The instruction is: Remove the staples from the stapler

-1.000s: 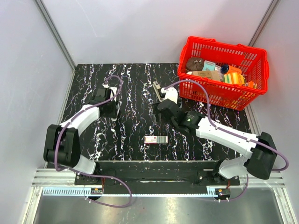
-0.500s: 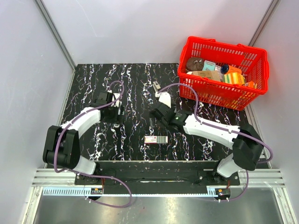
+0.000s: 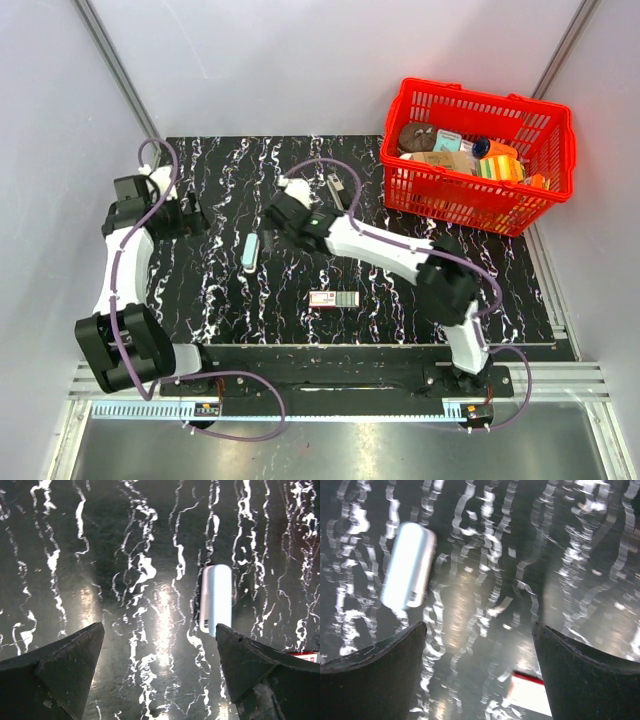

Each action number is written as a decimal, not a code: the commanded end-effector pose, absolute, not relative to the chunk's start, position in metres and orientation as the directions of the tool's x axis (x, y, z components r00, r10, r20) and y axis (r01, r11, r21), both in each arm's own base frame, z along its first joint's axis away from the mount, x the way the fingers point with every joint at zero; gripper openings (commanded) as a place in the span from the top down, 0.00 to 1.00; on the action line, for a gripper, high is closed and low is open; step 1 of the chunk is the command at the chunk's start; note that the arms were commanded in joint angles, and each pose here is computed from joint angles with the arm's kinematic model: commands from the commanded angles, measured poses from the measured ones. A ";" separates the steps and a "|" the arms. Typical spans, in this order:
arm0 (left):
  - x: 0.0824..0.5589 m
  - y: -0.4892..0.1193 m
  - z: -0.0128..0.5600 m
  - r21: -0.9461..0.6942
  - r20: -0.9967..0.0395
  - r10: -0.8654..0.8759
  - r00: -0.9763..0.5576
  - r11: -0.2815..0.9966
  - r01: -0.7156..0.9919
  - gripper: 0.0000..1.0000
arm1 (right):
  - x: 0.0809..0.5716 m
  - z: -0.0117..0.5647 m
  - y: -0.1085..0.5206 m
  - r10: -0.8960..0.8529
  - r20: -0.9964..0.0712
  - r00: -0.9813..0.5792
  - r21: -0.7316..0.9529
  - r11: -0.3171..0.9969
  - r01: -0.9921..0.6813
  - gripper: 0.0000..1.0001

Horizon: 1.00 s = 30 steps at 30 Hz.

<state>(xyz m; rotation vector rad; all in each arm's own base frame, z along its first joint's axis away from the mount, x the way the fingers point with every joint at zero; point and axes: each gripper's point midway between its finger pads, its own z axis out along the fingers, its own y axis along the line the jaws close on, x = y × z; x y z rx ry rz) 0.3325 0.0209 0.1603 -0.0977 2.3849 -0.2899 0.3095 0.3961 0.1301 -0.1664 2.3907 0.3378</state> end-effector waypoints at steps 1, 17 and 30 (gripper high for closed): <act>0.314 0.041 0.155 -0.270 -0.623 -0.153 -0.767 0.962 0.028 0.01 | 0.305 0.150 0.472 -0.037 -0.660 -0.750 0.286 0.911 -0.296 0.07; 0.291 0.062 0.130 -0.167 -0.625 -0.077 -0.776 0.985 0.037 0.13 | 0.322 0.078 0.526 -0.103 -0.573 -0.813 0.233 0.931 -0.282 0.16; 0.291 0.060 0.121 -0.178 -0.619 -0.071 -0.782 0.983 0.052 0.14 | 0.325 0.073 0.540 -0.074 -0.575 -0.815 0.281 0.917 -0.282 0.22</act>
